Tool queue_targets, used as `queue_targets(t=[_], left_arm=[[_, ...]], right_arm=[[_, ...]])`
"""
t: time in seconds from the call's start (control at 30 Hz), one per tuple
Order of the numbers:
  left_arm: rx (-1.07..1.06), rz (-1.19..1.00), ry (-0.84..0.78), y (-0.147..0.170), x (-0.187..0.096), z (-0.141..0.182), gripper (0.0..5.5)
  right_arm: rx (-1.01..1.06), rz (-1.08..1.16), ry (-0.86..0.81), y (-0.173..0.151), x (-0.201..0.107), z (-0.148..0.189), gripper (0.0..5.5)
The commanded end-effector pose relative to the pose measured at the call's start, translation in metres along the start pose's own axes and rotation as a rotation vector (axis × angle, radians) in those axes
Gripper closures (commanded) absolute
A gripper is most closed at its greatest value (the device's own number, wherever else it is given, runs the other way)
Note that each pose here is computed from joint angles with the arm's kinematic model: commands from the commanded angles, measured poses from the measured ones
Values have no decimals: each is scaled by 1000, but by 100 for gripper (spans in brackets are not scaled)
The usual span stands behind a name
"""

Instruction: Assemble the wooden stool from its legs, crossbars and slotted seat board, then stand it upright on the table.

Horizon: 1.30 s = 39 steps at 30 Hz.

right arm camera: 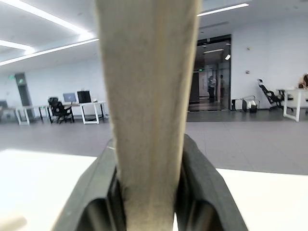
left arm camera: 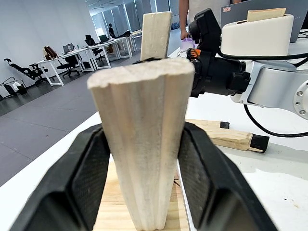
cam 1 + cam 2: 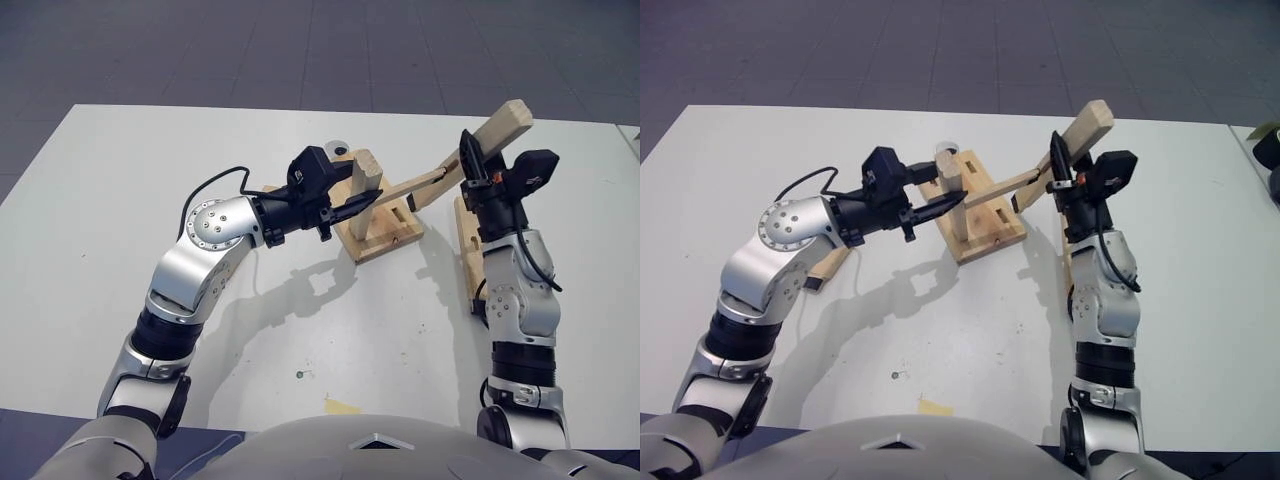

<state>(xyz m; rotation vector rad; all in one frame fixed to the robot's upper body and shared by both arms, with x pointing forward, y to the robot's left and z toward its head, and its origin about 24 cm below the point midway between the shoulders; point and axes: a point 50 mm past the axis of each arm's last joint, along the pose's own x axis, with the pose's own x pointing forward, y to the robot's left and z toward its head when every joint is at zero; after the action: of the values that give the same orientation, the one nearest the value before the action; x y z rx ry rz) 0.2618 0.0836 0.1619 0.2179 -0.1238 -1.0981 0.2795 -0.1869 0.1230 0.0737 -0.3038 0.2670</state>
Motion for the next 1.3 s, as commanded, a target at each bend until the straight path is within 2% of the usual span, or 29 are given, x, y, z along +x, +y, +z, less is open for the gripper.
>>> queue_targets(t=[0.03,0.2,0.4,0.6,0.83,0.93,1.13,1.3], left_arm=[[-13,2,101,-4,-1,-19,346],[2,7,110,-4,-1,-22,346],[17,6,123,-4,-1,-25,346],[29,0,131,-5,-1,-26,346],[30,-1,132,-3,-1,-26,346],[32,-3,136,-3,-1,-27,346],[41,-10,146,-2,-2,-30,346],[45,-14,149,-3,-1,-30,346]], right_arm=[[-80,62,41,10,0,-8,449],[-87,94,49,14,-4,-11,449],[66,185,5,32,-6,-6,449],[23,206,8,29,-3,-2,449],[-22,243,-55,32,5,19,449],[18,233,-57,33,6,21,449],[207,193,50,30,3,8,449],[269,201,164,29,1,-2,449]])
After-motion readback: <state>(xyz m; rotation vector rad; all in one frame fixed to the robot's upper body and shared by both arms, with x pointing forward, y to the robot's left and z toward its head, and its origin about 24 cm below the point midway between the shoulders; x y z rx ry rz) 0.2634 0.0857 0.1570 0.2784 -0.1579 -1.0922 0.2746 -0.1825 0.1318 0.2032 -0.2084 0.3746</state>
